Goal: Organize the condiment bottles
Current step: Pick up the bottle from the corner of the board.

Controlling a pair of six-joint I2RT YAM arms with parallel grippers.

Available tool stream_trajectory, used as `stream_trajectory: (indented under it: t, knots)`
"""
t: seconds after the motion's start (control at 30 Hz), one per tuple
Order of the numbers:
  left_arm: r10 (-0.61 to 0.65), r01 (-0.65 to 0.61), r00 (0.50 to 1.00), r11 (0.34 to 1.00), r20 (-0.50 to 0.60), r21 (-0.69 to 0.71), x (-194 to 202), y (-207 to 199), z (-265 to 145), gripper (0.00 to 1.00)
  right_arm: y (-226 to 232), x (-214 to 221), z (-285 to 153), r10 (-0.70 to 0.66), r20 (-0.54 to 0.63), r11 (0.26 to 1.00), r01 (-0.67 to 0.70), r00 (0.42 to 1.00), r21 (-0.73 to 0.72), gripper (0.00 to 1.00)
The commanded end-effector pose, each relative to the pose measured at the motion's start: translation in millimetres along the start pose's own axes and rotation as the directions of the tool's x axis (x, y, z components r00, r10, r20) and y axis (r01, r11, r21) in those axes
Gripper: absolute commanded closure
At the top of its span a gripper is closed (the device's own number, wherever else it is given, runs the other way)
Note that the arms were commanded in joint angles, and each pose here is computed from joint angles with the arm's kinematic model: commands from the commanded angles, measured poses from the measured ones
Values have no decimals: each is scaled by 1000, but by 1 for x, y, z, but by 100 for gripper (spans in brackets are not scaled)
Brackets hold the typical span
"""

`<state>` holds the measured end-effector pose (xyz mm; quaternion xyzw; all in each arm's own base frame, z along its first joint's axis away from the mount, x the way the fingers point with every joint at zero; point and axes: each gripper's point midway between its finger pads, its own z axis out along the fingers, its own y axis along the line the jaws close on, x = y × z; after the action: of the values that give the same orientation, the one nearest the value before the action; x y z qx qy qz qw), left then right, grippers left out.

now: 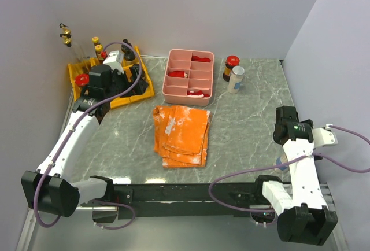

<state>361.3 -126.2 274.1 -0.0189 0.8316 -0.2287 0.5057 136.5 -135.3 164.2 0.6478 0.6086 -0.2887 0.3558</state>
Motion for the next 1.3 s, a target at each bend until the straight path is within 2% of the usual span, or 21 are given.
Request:
stream_trajectory:
  t: [0.0, 0.4, 0.8, 1.07, 1.17, 1.2, 1.27]
  knots:
    - [35, -35, 998, 999, 59, 8, -17, -5, -7, 4, 4, -14, -7, 43, 14, 999, -42, 999, -30, 0]
    - [34, -35, 997, 999, 63, 11, -18, -6, -8, 4, -4, 9, -3, 0, -59, 1000, 0, 998, -2, 0]
    - [40, -40, 996, 999, 75, 4, -21, -5, -12, 4, -5, 16, -1, -5, -81, 1000, 7, 997, 17, 0]
    - [42, -41, 996, 999, 84, -6, -22, -4, -13, 3, 4, 34, 6, -19, -118, 1000, 16, 993, -19, 0]
    - [44, -44, 996, 999, 83, -13, -22, -2, -12, 3, 8, 33, 6, -39, -107, 998, 35, 993, -44, 8]
    - [45, -44, 995, 999, 85, -14, -23, -2, -12, 3, 12, 33, 7, -39, -105, 998, 33, 994, -59, 17]
    - [48, -46, 995, 999, 91, -22, -24, -1, -13, 3, 17, 35, 6, -70, -116, 993, 59, 991, -99, 26]
